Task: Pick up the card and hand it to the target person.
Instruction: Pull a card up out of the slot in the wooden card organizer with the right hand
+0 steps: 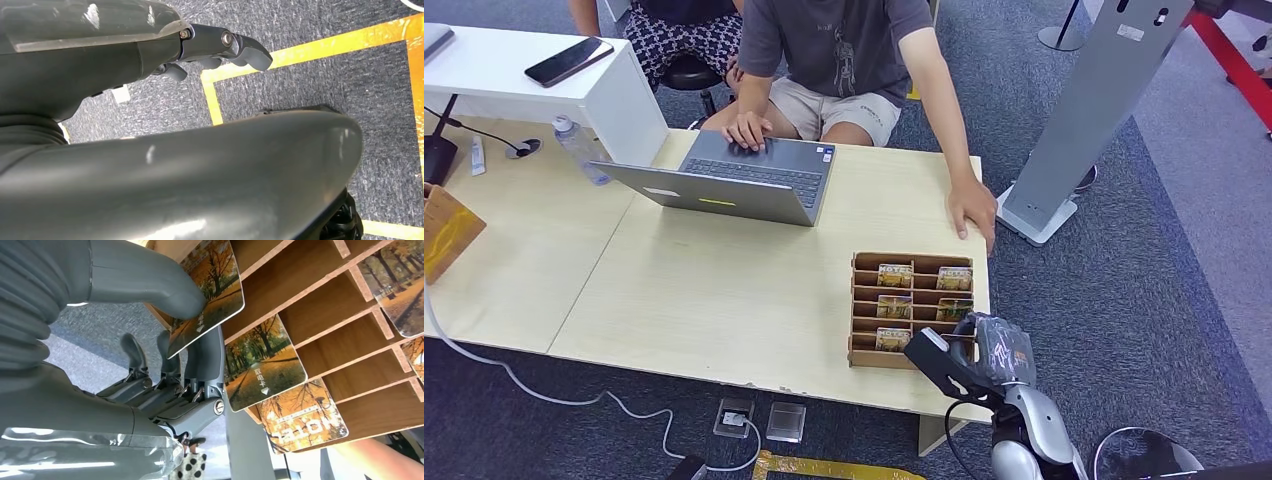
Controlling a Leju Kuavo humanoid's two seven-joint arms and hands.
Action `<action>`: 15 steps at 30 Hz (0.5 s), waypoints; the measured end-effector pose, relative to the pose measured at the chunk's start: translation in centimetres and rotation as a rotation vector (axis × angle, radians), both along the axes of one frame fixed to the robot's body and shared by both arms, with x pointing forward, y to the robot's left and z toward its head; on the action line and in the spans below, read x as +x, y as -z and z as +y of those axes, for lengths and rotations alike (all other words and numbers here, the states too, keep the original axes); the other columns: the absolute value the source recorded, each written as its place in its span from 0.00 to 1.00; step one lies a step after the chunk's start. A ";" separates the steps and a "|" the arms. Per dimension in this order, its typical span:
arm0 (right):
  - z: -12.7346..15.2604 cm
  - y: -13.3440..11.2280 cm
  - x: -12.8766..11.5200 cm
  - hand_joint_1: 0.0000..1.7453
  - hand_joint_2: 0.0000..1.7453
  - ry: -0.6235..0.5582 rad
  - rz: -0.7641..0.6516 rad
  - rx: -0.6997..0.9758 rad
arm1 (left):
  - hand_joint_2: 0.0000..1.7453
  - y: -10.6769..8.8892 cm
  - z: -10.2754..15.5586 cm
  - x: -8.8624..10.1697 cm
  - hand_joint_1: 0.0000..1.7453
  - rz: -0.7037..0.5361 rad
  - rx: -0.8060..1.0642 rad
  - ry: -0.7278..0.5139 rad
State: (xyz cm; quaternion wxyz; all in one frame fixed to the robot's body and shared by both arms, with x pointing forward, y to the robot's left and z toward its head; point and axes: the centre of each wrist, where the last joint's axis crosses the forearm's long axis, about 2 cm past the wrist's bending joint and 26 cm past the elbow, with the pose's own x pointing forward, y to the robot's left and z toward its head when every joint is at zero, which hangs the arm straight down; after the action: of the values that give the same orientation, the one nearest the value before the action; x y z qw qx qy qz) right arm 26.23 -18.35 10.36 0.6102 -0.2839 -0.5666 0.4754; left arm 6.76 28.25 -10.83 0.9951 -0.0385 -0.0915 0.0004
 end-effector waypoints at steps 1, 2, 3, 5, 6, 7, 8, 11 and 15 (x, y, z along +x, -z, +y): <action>0.0 0.0 0.0 0.78 1.00 -0.001 0.000 0.000 | 0.00 0.0 0.0 0.0 0.00 0.000 0.000 -0.001; 0.1 0.0 0.0 0.77 1.00 -0.002 0.000 0.000 | 0.00 0.0 0.0 -0.1 0.00 0.001 0.000 -0.002; 0.1 0.0 0.0 0.77 1.00 -0.002 0.000 0.000 | 0.00 0.0 0.0 -0.1 0.00 0.002 0.000 -0.002; 0.1 0.0 0.0 0.77 1.00 -0.004 0.000 0.001 | 0.00 0.0 0.0 -0.2 0.00 0.001 0.005 0.001; 0.1 0.1 0.1 0.78 1.00 -0.004 0.000 0.001 | 0.00 0.0 0.1 -0.2 0.00 0.000 0.008 0.003; 0.1 0.1 0.1 0.78 1.00 -0.005 0.000 0.002 | 0.00 0.0 0.1 -0.2 0.00 -0.001 0.012 0.006; 0.1 0.1 0.1 0.78 1.00 -0.006 -0.001 0.003 | 0.00 0.0 0.1 -0.1 0.00 -0.002 0.016 0.007; 0.1 0.0 0.1 0.78 1.00 -0.007 -0.005 0.005 | 0.00 0.0 0.1 -0.1 0.00 -0.002 0.020 -0.004; 0.2 -0.4 0.1 0.78 1.00 -0.009 -0.030 0.015 | 0.00 0.0 0.1 -0.2 0.00 -0.002 0.018 -0.011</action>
State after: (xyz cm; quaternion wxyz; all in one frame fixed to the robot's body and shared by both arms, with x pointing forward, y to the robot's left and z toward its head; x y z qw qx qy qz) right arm 26.31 -18.19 10.78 0.6016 -0.2836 -0.5807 0.4695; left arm 6.57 28.36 -10.86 0.9952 -0.0292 -0.0928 0.0051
